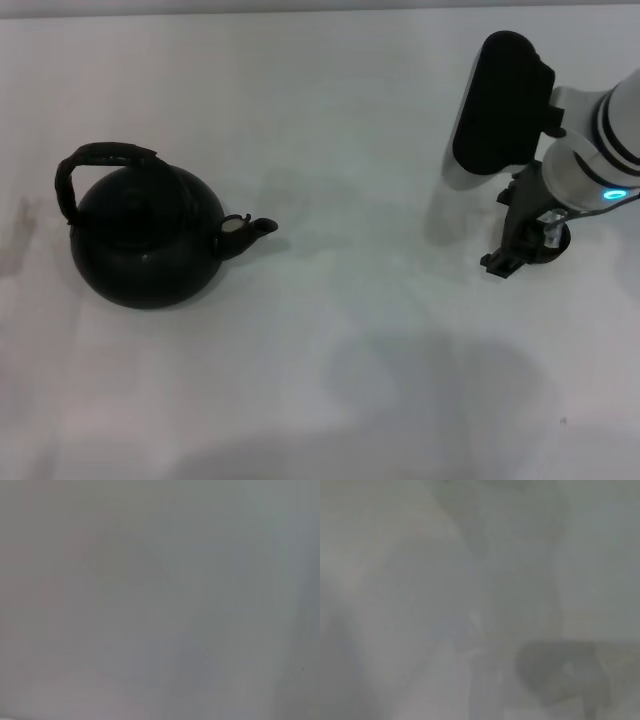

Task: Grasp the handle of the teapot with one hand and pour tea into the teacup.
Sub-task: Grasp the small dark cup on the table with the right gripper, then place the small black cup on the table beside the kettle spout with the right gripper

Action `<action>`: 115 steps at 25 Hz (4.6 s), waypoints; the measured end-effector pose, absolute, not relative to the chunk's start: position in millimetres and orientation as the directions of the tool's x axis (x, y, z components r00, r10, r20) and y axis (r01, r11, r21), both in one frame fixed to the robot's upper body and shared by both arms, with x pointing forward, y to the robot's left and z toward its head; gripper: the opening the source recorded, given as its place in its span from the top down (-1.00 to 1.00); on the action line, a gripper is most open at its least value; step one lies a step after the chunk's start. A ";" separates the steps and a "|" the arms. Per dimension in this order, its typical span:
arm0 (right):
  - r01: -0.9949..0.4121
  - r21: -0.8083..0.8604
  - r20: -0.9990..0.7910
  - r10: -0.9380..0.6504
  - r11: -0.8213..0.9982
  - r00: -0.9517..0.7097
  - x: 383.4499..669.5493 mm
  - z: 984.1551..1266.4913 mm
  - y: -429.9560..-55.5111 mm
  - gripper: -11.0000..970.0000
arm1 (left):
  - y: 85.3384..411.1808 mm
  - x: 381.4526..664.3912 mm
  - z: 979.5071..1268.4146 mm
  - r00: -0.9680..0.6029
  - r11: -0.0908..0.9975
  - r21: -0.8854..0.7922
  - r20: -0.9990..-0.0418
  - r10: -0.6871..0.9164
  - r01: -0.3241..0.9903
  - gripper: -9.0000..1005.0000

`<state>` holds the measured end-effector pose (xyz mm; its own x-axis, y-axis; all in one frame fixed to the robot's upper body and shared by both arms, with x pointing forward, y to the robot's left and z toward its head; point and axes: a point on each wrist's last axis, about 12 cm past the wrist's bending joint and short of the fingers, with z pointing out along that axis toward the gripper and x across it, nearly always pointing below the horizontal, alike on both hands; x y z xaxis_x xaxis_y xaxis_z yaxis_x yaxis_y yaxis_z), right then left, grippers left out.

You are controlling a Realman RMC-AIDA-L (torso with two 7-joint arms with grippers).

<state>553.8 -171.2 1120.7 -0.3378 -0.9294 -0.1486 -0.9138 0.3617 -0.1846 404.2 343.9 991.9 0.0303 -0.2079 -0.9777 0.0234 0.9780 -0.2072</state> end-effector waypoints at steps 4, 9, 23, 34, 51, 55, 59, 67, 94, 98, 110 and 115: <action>-0.912 -0.185 -0.146 -0.928 0.366 -0.343 558.0 1117.0 -173.2 -0.75 | 344.3 404.1 992.0 0.030 0.978 -0.206 -0.978 -0.207 0.023 -0.74; -0.904 -0.183 -0.132 -0.920 0.387 -0.368 562.8 1113.4 -179.6 -0.75 | 344.9 404.0 992.1 0.030 0.978 -0.205 -0.978 -0.206 0.023 -0.74; -0.882 -0.144 -0.116 -0.893 0.448 -0.435 562.5 1112.5 -200.4 -0.75 | 346.1 404.6 992.3 0.031 0.979 -0.206 -0.978 -0.206 0.016 -0.74; -0.855 -0.122 -0.108 -0.863 0.505 -0.494 559.4 1111.9 -216.2 -0.74 | 345.0 405.1 992.4 0.033 0.978 -0.208 -0.977 -0.209 0.017 -0.74; -0.861 -0.124 -0.155 -0.867 0.493 -0.474 562.7 1119.2 -206.5 -0.52 | 345.1 404.9 992.3 0.033 0.978 -0.208 -0.978 -0.208 0.017 -0.74; -0.863 -0.121 -0.173 -0.867 0.490 -0.468 564.4 1124.3 -202.9 -0.51 | 345.1 405.1 992.3 0.033 0.978 -0.208 -0.978 -0.208 0.017 -0.74; -0.883 -0.117 -0.190 -0.883 0.454 -0.429 567.5 1130.7 -186.4 -0.51 | 344.9 406.7 993.0 0.035 0.978 -0.207 -0.978 -0.208 0.020 -0.74; -0.951 -0.133 -0.187 -0.950 0.279 -0.252 569.2 1135.4 -123.9 -0.51 | 344.4 408.8 993.5 0.037 0.978 -0.206 -0.978 -0.207 0.025 -0.74; -0.985 -0.103 -0.160 -0.979 0.142 -0.124 561.1 1116.7 -84.2 -0.59 | 342.5 415.7 995.0 0.040 0.978 -0.206 -0.977 -0.208 0.035 -0.74; -0.986 -0.102 -0.153 -0.981 0.133 -0.116 559.7 1115.2 -84.0 -0.60 | 342.7 415.9 995.2 0.041 0.978 -0.206 -0.978 -0.207 0.035 -0.74; -0.988 -0.100 -0.163 -0.982 0.115 -0.098 557.0 1115.2 -80.9 -0.64 | 344.9 415.1 995.3 0.046 0.978 -0.209 -0.977 -0.210 0.019 -0.74; -0.987 -0.100 -0.180 -0.978 0.126 -0.106 558.3 1118.1 -80.6 -0.75 | 346.1 414.9 995.6 0.048 0.978 -0.208 -0.977 -0.209 0.014 -0.74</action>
